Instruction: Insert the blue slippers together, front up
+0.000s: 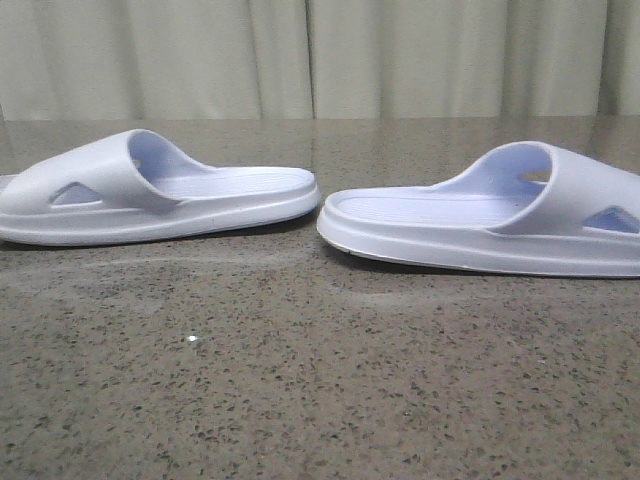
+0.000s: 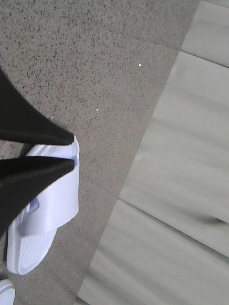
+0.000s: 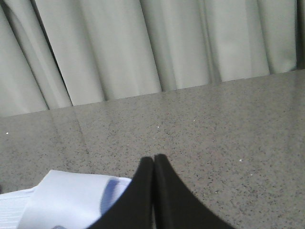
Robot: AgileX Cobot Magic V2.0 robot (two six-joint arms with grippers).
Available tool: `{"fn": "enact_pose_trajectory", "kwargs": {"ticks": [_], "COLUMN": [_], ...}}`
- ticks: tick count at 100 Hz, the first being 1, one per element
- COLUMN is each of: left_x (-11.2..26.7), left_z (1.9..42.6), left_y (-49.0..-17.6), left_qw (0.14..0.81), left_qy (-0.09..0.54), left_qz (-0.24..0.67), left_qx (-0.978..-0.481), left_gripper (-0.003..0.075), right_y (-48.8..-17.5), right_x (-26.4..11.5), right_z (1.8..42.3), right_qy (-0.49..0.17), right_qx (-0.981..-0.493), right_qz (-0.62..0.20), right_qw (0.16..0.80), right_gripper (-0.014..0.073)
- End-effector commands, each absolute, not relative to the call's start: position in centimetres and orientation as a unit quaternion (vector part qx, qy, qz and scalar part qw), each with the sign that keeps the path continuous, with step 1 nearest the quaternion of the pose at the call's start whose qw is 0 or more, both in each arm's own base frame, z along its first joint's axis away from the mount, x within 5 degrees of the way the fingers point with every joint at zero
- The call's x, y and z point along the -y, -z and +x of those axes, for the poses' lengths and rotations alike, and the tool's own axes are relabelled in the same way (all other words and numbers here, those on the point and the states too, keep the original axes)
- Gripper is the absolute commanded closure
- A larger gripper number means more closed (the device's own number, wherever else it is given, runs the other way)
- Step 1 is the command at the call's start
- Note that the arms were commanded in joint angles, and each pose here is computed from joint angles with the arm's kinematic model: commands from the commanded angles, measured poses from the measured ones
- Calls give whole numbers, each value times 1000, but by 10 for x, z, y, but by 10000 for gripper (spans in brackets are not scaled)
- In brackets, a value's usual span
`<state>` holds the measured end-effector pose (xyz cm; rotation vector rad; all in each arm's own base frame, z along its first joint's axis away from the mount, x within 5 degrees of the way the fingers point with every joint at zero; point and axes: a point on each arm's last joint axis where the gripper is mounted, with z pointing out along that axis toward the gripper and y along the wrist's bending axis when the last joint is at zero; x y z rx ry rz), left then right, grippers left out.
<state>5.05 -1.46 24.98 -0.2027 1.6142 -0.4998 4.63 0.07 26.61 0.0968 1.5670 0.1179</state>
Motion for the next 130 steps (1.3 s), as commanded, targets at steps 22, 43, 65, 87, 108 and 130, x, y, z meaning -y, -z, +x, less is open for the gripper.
{"fn": "enact_pose_trajectory", "kwargs": {"ticks": [22,43,65,87,108,130], "left_x": [22,25,28,28,28,36], "left_z": [78,94,96,96,99,129], "left_y": [-318,-322,-320,-321,-323,-309], "left_qw": [603,571,554,555,561,484], "left_qy": [230,234,258,260,270,325], "left_qz": [-78,-84,-97,-98,-109,-177], "left_qx": [-760,-782,-786,-784,-775,-793], "left_gripper": [705,704,591,267,265,265], "right_y": [-330,-330,-327,-328,-329,-332], "right_x": [0,-1,-2,-2,-2,-3], "right_z": [65,77,77,77,77,78], "right_qy": [-49,-48,-67,-68,-74,-79], "right_qx": [-714,-741,-750,-747,-743,-733], "right_qz": [46,48,59,59,62,64], "right_qw": [696,669,655,659,663,672], "right_gripper": [701,701,543,242,244,244]}}
